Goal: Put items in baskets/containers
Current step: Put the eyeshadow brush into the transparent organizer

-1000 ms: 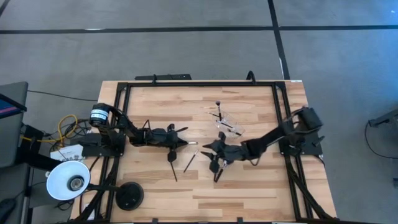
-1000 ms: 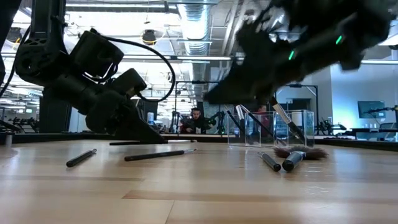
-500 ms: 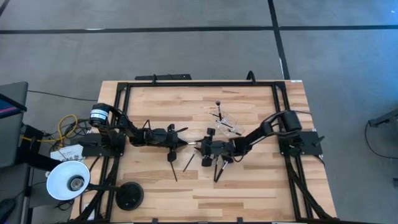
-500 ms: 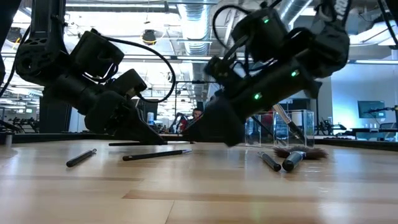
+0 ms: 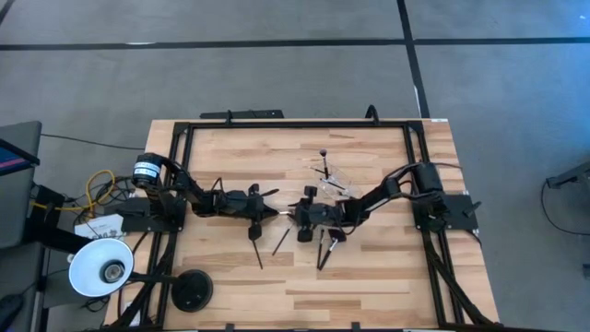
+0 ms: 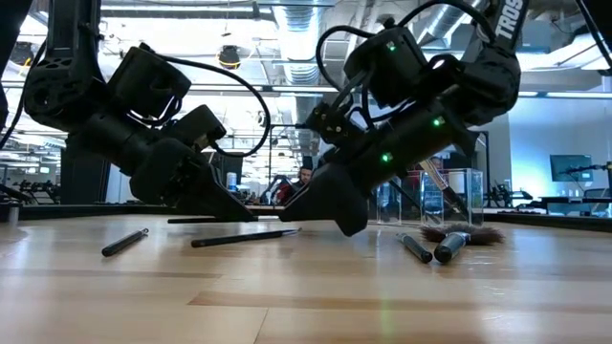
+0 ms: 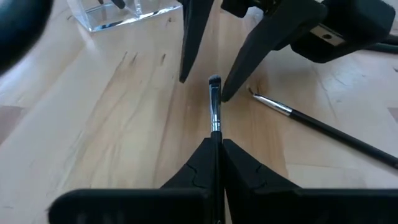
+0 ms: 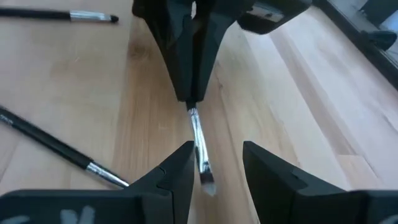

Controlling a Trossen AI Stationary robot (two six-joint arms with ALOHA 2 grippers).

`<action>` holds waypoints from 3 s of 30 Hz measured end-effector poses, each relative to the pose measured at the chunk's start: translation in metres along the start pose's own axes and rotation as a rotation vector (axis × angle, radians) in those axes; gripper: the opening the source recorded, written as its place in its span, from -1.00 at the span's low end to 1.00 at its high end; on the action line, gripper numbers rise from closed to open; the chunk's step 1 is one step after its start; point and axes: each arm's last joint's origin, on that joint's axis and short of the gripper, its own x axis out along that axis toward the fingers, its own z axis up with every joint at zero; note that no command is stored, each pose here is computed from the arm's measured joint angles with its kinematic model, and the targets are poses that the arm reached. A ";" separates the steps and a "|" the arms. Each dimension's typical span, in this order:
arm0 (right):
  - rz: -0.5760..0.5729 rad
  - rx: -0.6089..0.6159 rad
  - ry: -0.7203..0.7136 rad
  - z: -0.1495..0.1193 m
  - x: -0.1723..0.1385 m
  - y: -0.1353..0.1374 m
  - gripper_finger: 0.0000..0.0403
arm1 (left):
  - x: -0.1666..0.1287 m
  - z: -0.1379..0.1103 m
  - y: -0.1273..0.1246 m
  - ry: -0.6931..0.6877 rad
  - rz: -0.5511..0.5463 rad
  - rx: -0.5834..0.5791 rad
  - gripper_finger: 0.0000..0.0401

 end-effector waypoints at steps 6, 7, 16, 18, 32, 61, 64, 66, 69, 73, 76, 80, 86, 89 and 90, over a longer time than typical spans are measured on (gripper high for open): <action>0.008 -0.005 0.020 -0.002 0.000 0.000 -0.37 | 0.000 0.002 0.000 -0.012 -0.010 -0.001 -0.93; 0.007 -0.005 0.026 -0.003 0.000 -0.001 -0.37 | 0.000 0.003 -0.001 -0.021 -0.023 -0.002 -0.93; 0.038 0.007 0.002 -0.001 0.002 -0.003 -0.62 | 0.002 0.006 -0.001 -0.038 -0.038 -0.003 -0.93; 0.043 0.007 0.001 -0.001 0.001 -0.002 -0.70 | 0.002 0.006 -0.001 -0.038 -0.037 -0.003 -0.93; 0.063 0.002 -0.007 0.000 -0.001 0.004 -0.91 | 0.002 0.006 -0.001 -0.041 -0.037 -0.015 -0.69; -0.093 -0.418 0.556 0.081 -0.195 -0.044 -0.99 | -0.014 0.030 -0.002 -0.165 -0.053 -0.071 -0.33; -0.126 -0.524 0.626 0.094 -0.209 -0.058 -0.99 | -0.014 0.030 -0.002 -0.162 -0.052 -0.071 -0.34; -0.116 -0.620 0.678 0.099 -0.216 -0.065 -0.98 | -0.014 0.030 -0.002 -0.162 -0.052 -0.071 -0.34; -0.089 -0.710 0.747 0.101 -0.223 -0.075 -0.99 | -0.014 0.030 -0.002 -0.161 -0.052 -0.071 -0.34; -0.012 -0.790 0.843 0.095 -0.225 -0.082 -0.99 | -0.014 0.029 -0.002 -0.161 -0.052 -0.071 -0.36; -0.013 -0.776 0.867 0.094 -0.223 -0.087 -0.99 | -0.014 0.029 -0.002 -0.161 -0.052 -0.071 -0.37; -0.015 -0.736 0.875 0.093 -0.219 -0.094 -0.99 | -0.014 0.029 -0.002 -0.161 -0.052 -0.071 -0.37; 0.033 -0.729 0.931 0.088 -0.200 -0.091 -0.99 | -0.014 0.029 -0.002 -0.160 -0.052 -0.071 -0.37; 0.096 -0.798 0.995 0.081 -0.184 -0.082 -0.99 | -0.014 0.029 -0.002 -0.160 -0.052 -0.071 -0.37; 0.096 -0.822 1.011 0.079 -0.179 -0.079 -0.98 | -0.014 0.029 -0.002 -0.160 -0.052 -0.071 -0.37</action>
